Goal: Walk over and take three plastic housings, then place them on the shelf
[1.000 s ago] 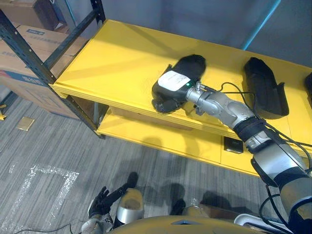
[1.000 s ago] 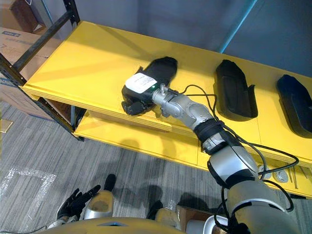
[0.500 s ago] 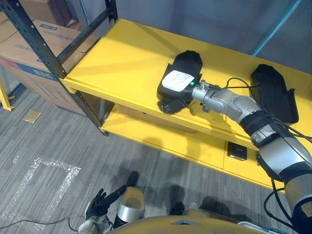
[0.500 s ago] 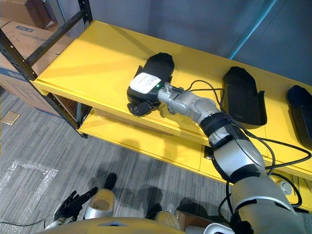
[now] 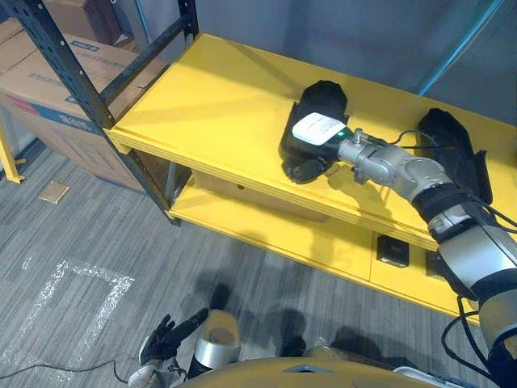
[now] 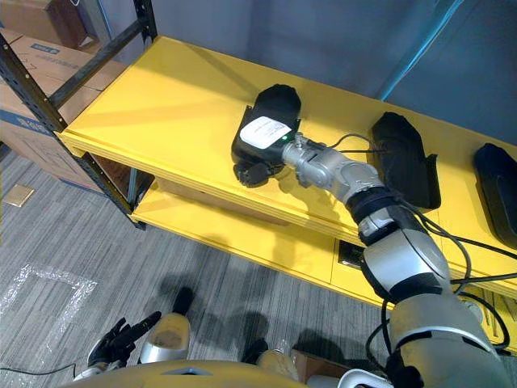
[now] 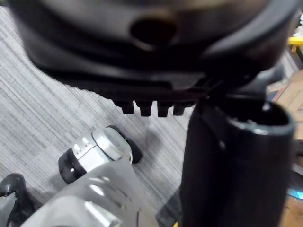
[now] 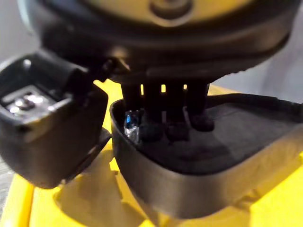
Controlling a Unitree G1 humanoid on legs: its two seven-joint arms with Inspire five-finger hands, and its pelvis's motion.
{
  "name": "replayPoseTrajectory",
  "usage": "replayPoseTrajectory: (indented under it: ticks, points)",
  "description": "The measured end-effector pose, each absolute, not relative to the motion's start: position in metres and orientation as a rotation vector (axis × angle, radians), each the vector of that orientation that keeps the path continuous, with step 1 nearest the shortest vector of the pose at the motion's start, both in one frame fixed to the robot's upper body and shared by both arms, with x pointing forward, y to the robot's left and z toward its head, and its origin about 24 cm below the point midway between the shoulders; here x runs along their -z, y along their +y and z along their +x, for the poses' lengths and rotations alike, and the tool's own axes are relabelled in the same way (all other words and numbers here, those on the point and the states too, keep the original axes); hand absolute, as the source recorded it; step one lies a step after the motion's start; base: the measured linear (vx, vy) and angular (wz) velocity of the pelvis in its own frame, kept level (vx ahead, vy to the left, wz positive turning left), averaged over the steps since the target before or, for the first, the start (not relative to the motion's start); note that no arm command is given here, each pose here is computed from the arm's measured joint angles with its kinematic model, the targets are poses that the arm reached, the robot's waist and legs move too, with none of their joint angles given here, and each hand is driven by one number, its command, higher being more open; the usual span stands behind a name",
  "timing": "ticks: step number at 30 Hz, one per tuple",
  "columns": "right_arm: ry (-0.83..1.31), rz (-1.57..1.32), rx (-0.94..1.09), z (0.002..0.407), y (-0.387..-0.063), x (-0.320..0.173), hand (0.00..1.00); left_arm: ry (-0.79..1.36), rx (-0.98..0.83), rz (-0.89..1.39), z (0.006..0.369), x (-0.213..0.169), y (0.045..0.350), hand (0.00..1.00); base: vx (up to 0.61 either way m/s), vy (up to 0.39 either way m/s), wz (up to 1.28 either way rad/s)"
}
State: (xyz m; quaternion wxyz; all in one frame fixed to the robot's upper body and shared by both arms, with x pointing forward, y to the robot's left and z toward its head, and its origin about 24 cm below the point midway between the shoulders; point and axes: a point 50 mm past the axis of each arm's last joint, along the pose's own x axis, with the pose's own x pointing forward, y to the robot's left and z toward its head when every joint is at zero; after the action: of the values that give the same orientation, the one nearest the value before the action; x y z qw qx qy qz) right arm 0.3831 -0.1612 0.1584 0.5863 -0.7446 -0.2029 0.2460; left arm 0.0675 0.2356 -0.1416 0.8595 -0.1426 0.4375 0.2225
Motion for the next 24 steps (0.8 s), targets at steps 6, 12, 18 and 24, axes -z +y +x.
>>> replayPoseTrajectory:
  ticks: [6, 12, 18, 24]
  points:
    - [-0.441, -1.743, -0.545, 0.384, -0.173, -0.160, 0.00, 0.928, -0.478, -0.297, 0.060, 0.142, 0.237, 1.00, 0.00, -0.005, -0.07]
    - [-0.435, -1.737, -0.538, 0.383, -0.177, -0.161, 0.00, 0.928, -0.480, -0.296, 0.059, 0.141, 0.237, 1.00, -0.01, -0.024, -0.01]
    - [-0.465, -1.724, -0.573, 0.381, -0.174, -0.160, 0.00, 0.929, -0.480, -0.297, 0.058, 0.141, 0.237, 1.00, -0.01, -0.023, -0.01]
    - [-0.483, -1.729, -0.638, 0.378, -0.167, -0.161, 0.00, 0.931, -0.476, -0.290, 0.059, 0.141, 0.237, 1.00, -0.02, -0.030, -0.01]
